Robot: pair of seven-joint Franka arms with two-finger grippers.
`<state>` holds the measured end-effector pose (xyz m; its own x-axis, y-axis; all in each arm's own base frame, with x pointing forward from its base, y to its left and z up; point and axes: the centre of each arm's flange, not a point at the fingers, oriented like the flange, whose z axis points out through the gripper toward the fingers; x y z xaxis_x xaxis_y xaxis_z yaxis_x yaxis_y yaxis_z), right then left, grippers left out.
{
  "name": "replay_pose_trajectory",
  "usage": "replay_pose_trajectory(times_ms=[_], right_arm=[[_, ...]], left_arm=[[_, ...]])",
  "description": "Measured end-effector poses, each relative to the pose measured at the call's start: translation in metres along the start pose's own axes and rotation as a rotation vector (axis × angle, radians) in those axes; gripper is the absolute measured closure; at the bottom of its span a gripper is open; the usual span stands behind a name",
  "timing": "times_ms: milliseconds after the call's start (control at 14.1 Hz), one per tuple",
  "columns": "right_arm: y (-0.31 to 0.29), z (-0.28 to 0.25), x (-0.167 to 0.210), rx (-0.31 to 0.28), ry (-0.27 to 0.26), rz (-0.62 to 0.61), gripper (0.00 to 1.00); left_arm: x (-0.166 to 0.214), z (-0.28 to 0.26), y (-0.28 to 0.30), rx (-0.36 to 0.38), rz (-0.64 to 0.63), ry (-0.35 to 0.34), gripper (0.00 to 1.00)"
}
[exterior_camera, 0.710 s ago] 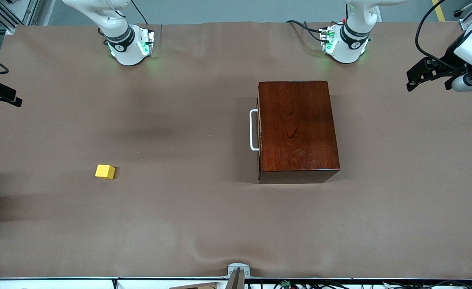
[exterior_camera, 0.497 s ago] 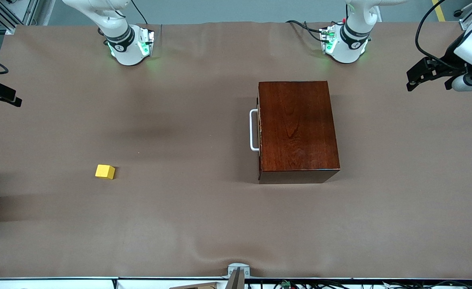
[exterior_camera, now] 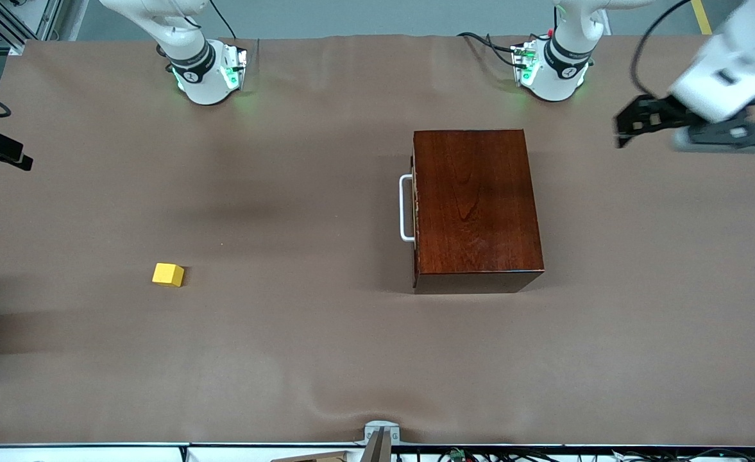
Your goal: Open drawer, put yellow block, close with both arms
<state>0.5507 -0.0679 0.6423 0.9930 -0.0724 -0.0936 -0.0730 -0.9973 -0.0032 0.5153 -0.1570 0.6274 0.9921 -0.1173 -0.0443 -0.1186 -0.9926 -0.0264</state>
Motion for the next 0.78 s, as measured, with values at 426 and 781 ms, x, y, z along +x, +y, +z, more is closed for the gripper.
replay_pose_trajectory(times_ms=[426, 781], right_arm=[[0.001, -0.001, 0.0, -0.03, 0.001, 0.0, 0.0], [0.001, -0.001, 0.0, -0.031, 0.001, 0.001, 0.0]], left_arm=[[0.026, 0.06, 0.193, 0.007, -0.022, -0.032, 0.0], [0.032, 0.131, 0.298, -0.025, -0.08, -0.035, 0.0]])
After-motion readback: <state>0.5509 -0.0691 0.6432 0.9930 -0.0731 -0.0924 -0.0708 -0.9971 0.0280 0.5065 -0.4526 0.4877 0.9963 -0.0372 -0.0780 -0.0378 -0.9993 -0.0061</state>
